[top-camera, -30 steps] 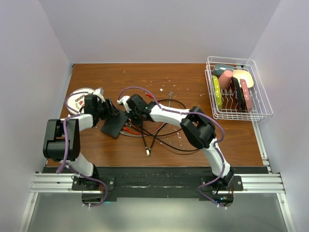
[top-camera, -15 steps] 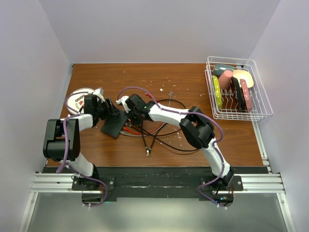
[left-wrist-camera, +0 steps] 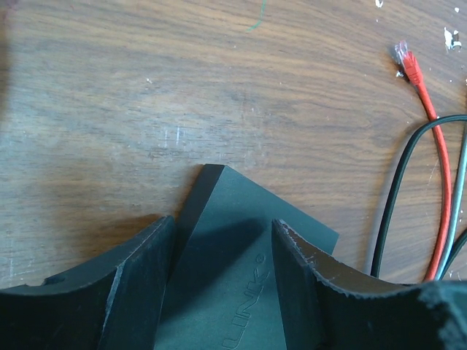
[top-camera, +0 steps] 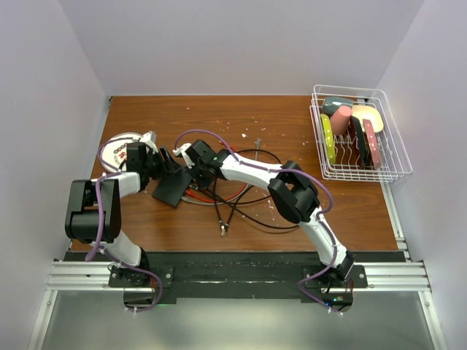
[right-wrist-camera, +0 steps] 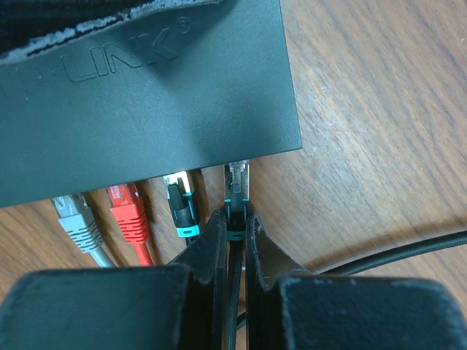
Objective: Insert the plug into the switch port
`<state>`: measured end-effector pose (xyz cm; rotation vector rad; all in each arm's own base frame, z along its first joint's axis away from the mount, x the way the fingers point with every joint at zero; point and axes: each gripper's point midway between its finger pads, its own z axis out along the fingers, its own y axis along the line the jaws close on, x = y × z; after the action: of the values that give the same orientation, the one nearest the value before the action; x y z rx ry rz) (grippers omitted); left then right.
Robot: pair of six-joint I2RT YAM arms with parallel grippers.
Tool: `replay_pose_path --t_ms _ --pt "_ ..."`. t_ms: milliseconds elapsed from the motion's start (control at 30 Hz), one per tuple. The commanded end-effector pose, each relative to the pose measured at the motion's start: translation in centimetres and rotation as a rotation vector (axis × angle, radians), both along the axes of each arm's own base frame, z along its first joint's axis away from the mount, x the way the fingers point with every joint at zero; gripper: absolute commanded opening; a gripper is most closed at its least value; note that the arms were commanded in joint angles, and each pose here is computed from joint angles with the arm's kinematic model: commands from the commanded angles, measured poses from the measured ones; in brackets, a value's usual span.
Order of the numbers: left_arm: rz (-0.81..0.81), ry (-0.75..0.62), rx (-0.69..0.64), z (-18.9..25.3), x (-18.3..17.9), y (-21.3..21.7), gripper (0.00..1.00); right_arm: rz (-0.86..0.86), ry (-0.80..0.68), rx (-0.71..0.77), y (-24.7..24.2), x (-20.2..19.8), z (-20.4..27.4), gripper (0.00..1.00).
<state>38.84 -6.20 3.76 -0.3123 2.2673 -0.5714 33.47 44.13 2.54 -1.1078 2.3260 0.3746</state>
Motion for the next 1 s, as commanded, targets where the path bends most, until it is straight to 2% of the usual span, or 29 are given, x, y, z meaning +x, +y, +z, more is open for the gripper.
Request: replay_pose_path --t_ms 0,633,667,967 --pt "-0.095 -0.080 -0.050 1.9 0.4 -1.8 0.60 -0.012 -0.024 0.022 1.4 0.6 0.5 0.00" --pt "-0.162 -0.007 -0.071 -0.2 0.2 -2.9 0.58 0.121 -0.134 0.113 3.2 1.3 4.0 0.00" --pt "-0.189 -0.001 -0.070 -0.3 -0.1 -3.9 0.58 0.129 -0.136 0.118 3.3 1.3 4.2 0.00" --pt "-0.209 0.009 -0.069 -0.6 -0.1 -4.4 0.57 0.130 -0.190 0.123 3.2 2.4 5.7 0.00"
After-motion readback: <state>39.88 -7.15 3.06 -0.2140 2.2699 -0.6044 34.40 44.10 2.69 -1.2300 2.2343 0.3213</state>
